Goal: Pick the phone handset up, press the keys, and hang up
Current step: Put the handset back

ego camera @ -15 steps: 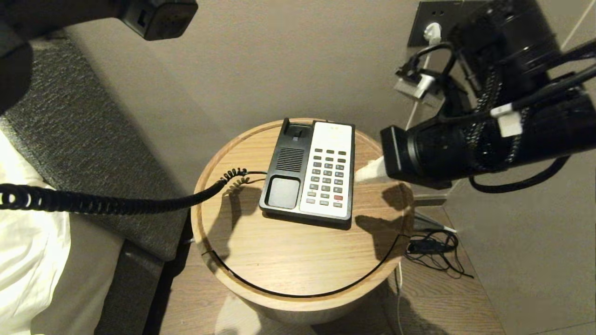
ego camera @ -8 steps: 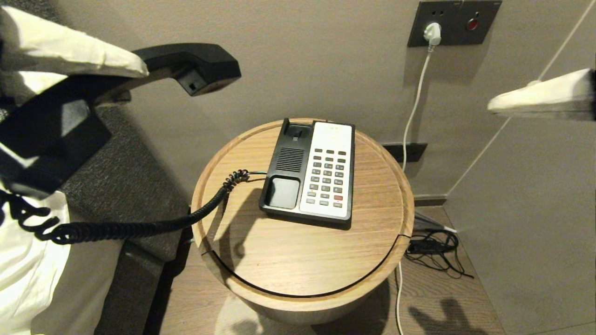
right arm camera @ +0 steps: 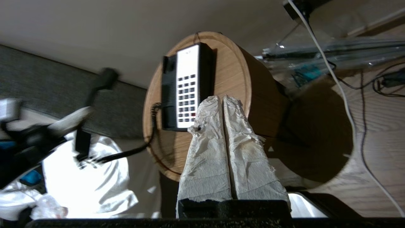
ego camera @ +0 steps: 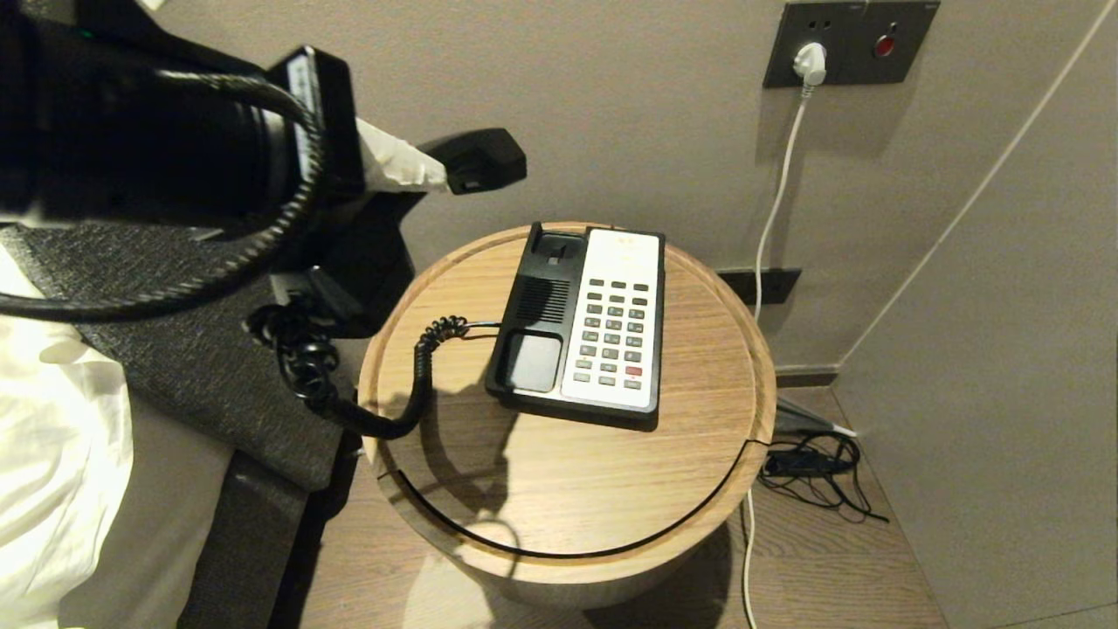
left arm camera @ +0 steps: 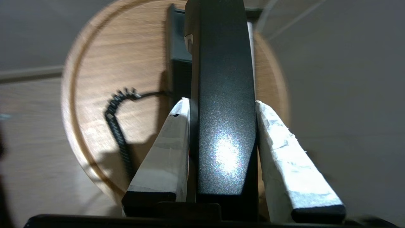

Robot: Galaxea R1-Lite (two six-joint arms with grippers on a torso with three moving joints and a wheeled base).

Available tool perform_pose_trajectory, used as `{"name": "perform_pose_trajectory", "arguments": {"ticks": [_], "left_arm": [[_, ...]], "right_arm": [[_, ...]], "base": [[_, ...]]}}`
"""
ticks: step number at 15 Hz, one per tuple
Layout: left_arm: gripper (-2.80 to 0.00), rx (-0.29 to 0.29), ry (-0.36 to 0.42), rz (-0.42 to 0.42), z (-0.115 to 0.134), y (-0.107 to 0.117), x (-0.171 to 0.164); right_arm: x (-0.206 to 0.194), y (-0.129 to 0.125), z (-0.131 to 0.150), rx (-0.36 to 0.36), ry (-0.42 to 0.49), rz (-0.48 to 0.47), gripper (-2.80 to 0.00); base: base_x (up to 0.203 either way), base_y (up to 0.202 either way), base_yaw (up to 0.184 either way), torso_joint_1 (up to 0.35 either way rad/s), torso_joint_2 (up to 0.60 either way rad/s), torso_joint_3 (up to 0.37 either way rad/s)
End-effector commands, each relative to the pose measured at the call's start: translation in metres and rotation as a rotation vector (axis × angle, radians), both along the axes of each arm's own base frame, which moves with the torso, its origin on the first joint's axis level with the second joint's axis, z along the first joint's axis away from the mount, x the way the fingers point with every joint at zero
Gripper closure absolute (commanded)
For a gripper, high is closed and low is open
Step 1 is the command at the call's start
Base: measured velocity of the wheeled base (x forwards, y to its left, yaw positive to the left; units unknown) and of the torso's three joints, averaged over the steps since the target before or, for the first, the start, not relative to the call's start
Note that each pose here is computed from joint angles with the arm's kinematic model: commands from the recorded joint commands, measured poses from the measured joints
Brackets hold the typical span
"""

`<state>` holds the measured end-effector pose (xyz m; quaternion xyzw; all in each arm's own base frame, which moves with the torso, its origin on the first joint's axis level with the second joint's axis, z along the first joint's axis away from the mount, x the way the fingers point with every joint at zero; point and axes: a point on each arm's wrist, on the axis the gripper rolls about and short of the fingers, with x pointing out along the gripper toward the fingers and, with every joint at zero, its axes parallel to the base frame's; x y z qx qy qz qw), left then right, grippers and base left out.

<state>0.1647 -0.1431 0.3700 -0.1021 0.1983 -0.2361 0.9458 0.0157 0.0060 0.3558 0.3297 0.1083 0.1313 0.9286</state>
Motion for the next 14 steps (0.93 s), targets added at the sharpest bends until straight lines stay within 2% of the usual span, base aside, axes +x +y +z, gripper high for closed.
{"name": "perform_pose_trajectory", "arguments": {"ticks": [1, 4, 6, 9, 12, 14], "left_arm": [[0.00, 0.114, 0.050, 0.014, -0.027, -0.033, 0.028], [0.00, 0.179, 0.050, 0.047, -0.048, -0.064, 0.049], [0.00, 0.198, 0.044, 0.053, -0.058, -0.081, 0.057], [0.00, 0.268, 0.025, 0.085, -0.069, -0.095, 0.070], [0.00, 0.311, -0.030, 0.133, -0.066, -0.103, 0.081], [0.00, 0.318, -0.035, 0.150, -0.066, -0.101, 0.083]], "right_arm": [[-0.023, -0.004, -0.001, 0.039, -0.054, -0.004, 0.00], [-0.028, -0.005, 0.007, 0.050, -0.080, 0.010, 0.00], [-0.032, -0.005, 0.002, 0.053, -0.073, 0.025, 0.00], [-0.033, -0.004, 0.002, 0.059, -0.070, 0.064, 0.00], [-0.037, -0.005, 0.000, 0.061, -0.074, 0.097, 0.00], [-0.039, -0.005, -0.001, 0.062, -0.074, 0.101, 0.00]], "base": [[0.000, 0.000, 0.000, 0.000, 0.00, 0.000], [0.000, 0.000, 0.000, 0.000, 0.00, 0.000], [0.000, 0.000, 0.000, 0.000, 0.00, 0.000], [0.000, 0.000, 0.000, 0.000, 0.00, 0.000], [0.000, 0.000, 0.000, 0.000, 0.00, 0.000], [0.000, 0.000, 0.000, 0.000, 0.00, 0.000]]}}
